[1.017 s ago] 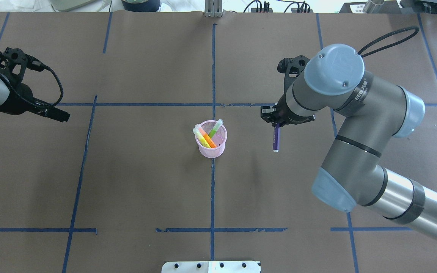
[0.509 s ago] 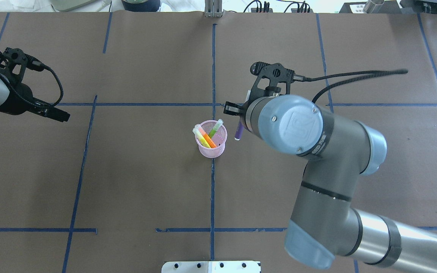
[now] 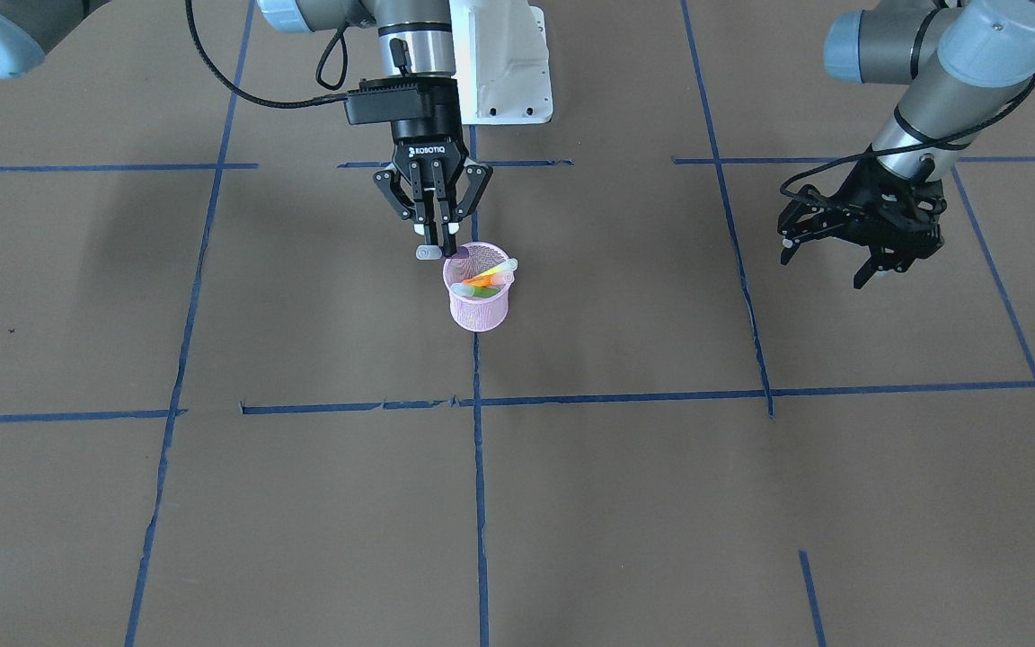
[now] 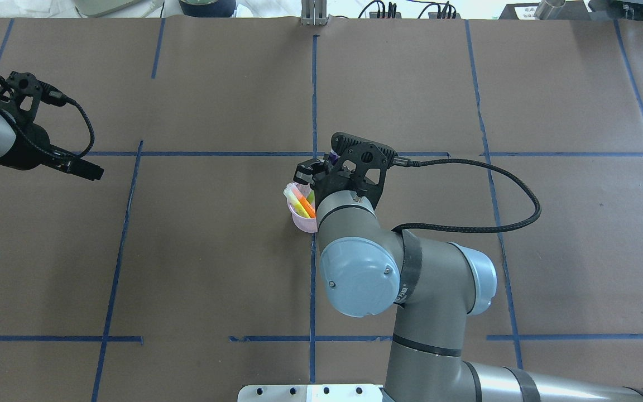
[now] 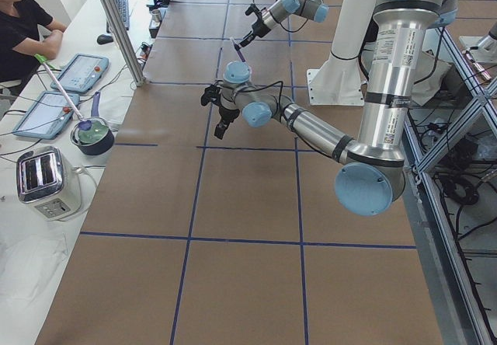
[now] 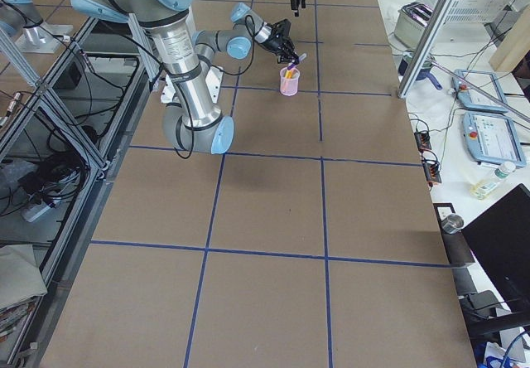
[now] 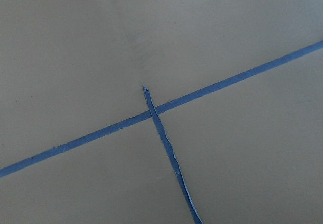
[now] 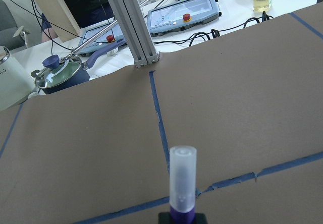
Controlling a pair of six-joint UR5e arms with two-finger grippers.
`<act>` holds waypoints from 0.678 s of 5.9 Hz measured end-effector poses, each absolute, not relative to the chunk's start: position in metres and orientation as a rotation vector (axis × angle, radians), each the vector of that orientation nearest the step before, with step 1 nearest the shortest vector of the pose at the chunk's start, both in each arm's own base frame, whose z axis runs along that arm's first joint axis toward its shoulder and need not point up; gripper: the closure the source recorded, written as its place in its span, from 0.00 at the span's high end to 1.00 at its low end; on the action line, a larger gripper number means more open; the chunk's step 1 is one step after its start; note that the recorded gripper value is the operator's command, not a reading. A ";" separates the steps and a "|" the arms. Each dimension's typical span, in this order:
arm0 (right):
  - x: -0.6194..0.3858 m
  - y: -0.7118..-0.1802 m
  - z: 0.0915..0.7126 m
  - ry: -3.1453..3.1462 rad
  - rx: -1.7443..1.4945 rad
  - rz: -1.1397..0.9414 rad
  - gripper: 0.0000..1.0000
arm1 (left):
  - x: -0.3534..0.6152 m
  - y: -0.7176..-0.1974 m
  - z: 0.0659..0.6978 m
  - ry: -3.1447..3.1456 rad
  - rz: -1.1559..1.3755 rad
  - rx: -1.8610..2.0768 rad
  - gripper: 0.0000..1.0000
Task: Collect pens into pen holder
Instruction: 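Carry the purple marker with the right gripper and drop it into the cup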
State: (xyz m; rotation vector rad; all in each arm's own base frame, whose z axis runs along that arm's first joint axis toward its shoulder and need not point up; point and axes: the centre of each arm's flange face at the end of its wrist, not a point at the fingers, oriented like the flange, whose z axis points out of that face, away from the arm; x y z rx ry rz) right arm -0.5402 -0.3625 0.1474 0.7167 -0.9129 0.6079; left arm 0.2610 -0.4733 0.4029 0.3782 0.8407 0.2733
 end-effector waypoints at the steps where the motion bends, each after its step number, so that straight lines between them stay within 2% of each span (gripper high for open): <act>1: -0.557 -0.366 0.151 -0.913 0.745 0.623 0.03 | 0.262 -0.474 0.402 0.842 0.273 0.378 1.00; 4: -0.577 -0.355 0.163 -0.894 0.770 0.608 0.04 | 0.264 -0.475 0.401 0.843 0.274 0.378 1.00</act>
